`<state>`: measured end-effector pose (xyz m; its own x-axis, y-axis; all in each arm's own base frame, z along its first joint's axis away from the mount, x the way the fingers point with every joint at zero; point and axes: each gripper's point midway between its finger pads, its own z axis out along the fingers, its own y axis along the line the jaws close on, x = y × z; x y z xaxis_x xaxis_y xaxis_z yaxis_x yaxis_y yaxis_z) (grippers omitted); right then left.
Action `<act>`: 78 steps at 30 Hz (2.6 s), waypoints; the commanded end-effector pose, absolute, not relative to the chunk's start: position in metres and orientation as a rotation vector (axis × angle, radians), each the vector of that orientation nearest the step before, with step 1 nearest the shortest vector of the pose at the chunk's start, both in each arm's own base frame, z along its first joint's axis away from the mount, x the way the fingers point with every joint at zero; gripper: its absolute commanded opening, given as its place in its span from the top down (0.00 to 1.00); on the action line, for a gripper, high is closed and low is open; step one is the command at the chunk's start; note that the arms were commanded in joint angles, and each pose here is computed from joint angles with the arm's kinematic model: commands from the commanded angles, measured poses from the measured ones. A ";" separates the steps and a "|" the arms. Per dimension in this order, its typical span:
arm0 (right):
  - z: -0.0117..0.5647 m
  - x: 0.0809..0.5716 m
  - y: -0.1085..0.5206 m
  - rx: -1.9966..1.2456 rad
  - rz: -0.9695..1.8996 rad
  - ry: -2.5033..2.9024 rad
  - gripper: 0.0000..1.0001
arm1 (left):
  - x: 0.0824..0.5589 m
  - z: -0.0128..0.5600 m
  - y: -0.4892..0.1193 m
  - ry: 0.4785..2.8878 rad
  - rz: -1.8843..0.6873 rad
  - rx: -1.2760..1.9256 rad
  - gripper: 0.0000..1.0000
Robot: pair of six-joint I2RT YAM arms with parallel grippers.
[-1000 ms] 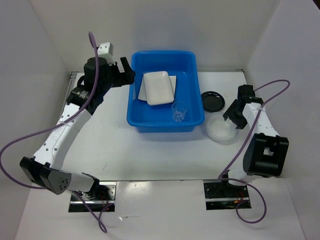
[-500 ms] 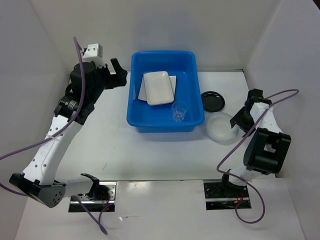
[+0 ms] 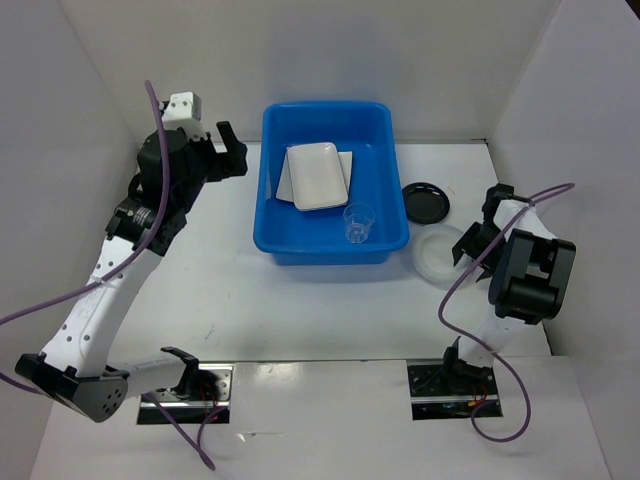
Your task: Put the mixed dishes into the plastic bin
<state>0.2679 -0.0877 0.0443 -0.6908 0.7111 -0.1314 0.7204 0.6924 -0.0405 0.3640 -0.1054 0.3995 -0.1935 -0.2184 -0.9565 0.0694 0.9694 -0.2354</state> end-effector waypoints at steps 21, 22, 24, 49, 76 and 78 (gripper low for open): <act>0.032 0.289 -0.107 1.257 0.185 2.610 0.46 | 0.362 0.419 -0.096 1.670 -0.211 -0.103 0.00; 0.032 0.293 -0.108 1.235 0.197 2.603 0.48 | 0.362 0.419 -0.094 1.669 -0.203 -0.110 0.00; 0.027 0.291 -0.105 1.239 0.214 2.612 0.52 | 0.362 0.421 -0.094 1.660 -0.206 -0.111 0.00; 0.085 0.301 -0.100 1.077 0.368 2.428 0.84 | 0.376 0.409 -0.103 1.689 -0.216 -0.092 0.00; 0.235 0.308 -0.100 0.871 0.307 2.136 1.00 | 0.372 0.423 -0.108 1.657 -0.260 -0.082 0.00; 0.274 0.310 -0.099 0.834 0.307 2.050 1.00 | 0.369 0.427 -0.107 1.646 -0.270 -0.091 0.00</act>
<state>0.3017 -0.0981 0.1897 -0.5198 0.7068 -0.4799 0.5436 0.7069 0.4525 0.3739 -0.1065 0.3973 -0.1736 -0.1829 -0.9677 0.0757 0.9772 -0.1983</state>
